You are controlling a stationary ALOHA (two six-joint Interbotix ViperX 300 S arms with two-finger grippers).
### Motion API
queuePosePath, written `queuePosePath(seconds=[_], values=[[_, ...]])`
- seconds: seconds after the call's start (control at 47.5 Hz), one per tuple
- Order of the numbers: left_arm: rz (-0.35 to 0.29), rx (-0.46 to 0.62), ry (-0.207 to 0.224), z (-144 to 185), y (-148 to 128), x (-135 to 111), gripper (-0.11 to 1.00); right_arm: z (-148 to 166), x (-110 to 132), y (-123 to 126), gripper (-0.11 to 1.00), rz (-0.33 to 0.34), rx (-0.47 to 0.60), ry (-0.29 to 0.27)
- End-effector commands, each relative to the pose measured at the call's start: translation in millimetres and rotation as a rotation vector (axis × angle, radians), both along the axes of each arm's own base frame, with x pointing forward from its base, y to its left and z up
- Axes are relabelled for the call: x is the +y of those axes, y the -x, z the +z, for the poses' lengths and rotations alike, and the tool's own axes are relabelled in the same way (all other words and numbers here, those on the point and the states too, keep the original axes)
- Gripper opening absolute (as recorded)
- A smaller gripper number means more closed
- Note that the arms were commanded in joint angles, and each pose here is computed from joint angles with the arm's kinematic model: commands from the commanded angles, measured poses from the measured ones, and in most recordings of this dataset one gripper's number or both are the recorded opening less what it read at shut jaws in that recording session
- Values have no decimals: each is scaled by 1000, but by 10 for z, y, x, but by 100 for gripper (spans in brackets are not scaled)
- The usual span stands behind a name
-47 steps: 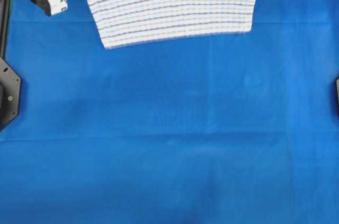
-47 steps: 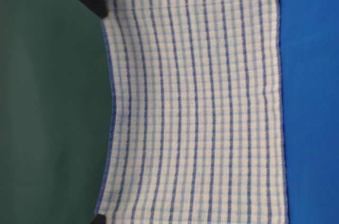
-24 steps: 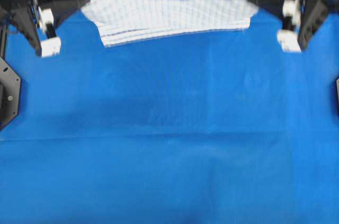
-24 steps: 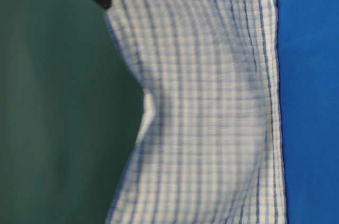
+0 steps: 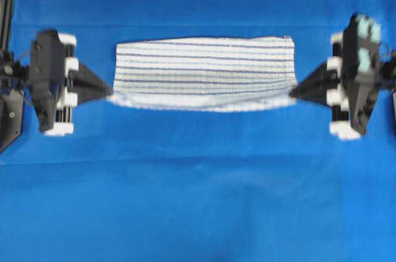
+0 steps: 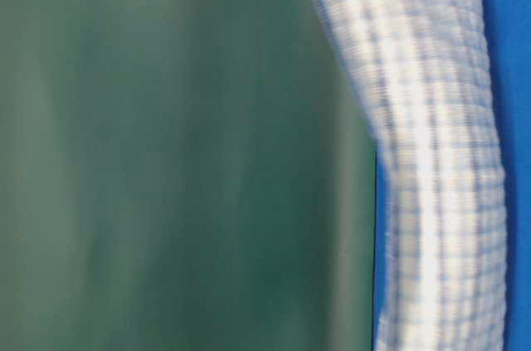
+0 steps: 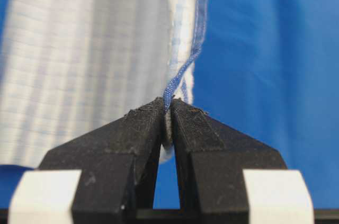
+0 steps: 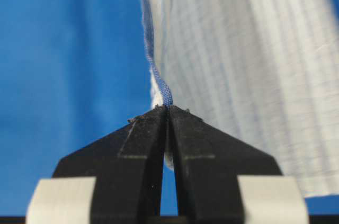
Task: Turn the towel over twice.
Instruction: 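Swing the held edge down toward the near side, flipping the towel, then lay the towel flat and open both grippers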
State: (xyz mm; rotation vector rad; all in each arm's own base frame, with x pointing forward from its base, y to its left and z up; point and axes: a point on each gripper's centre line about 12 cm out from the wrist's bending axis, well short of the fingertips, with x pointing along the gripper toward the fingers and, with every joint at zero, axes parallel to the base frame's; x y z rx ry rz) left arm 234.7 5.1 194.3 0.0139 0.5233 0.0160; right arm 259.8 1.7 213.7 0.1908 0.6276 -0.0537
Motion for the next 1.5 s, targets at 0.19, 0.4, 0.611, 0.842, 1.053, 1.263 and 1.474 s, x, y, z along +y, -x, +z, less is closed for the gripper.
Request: queuePosePath(seconds=[0.19,0.4,0.611,0.842,1.053,1.263,1.474], values=[[-79,85,87,-185,-87,-331,4,-214,365,-126,5,65,30,-87],[-113,93,116,-192,-162,-481,4,-227,541,-170,5,112,38,-101],[-182,30,125,-107,-183,-661,4,-227,616,-146,5,139,42,-102],[-185,26,125,-106,-213,-676,6,-244,617,-133,5,142,55,-97],[-185,35,123,-115,-275,-692,24,-280,607,-103,5,140,99,-90],[-185,42,120,-116,-343,-708,65,-274,608,-107,6,140,100,-90],[-193,16,115,-36,-348,-710,74,-191,620,-157,49,162,77,-62]])
